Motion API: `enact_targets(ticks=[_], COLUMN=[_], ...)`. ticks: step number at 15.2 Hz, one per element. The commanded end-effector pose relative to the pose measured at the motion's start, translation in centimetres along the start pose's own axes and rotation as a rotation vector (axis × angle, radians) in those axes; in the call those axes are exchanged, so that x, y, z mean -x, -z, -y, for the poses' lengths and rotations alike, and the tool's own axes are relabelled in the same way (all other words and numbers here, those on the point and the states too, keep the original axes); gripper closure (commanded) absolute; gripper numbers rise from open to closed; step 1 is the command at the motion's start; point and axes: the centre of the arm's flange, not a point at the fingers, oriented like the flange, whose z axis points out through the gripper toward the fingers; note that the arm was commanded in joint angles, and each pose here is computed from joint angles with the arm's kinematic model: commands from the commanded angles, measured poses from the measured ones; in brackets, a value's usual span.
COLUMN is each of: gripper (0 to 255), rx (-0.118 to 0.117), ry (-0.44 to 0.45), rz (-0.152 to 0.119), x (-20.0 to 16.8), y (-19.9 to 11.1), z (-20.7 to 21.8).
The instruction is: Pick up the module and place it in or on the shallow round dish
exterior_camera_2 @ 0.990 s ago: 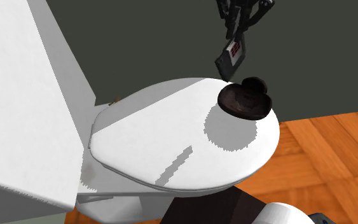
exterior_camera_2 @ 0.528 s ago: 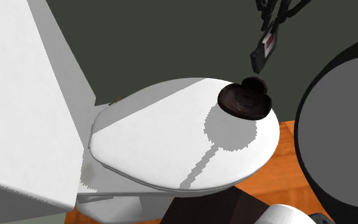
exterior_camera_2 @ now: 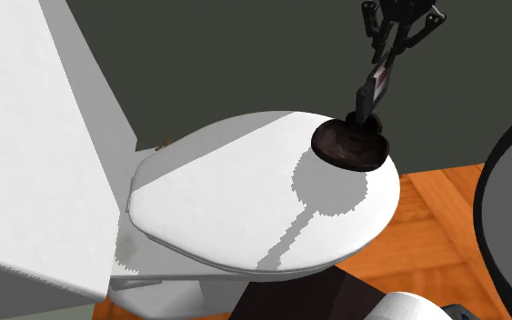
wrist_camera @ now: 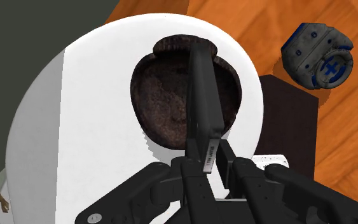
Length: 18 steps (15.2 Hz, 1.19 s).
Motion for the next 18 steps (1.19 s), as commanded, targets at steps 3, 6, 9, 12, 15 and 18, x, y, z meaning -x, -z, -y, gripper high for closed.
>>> enact_targets(ticks=[3,6,9,12,15,18], gripper=[255,255,255,255,255,255], rx=[0.0,0.0,0.0,0.0,0.0,0.0], ry=[0.0,0.0,0.0,0.0,0.0,0.0], rz=[0.001,0.001,0.001,0.001,0.001,0.001], x=[0.2,0.4,0.6,0.7,0.8,0.8], y=[-2.1,-3.7,-5.3,-6.8,-7.3,-7.3], z=[-0.1,-0.2,-0.3,-0.4,-0.4,-0.4])
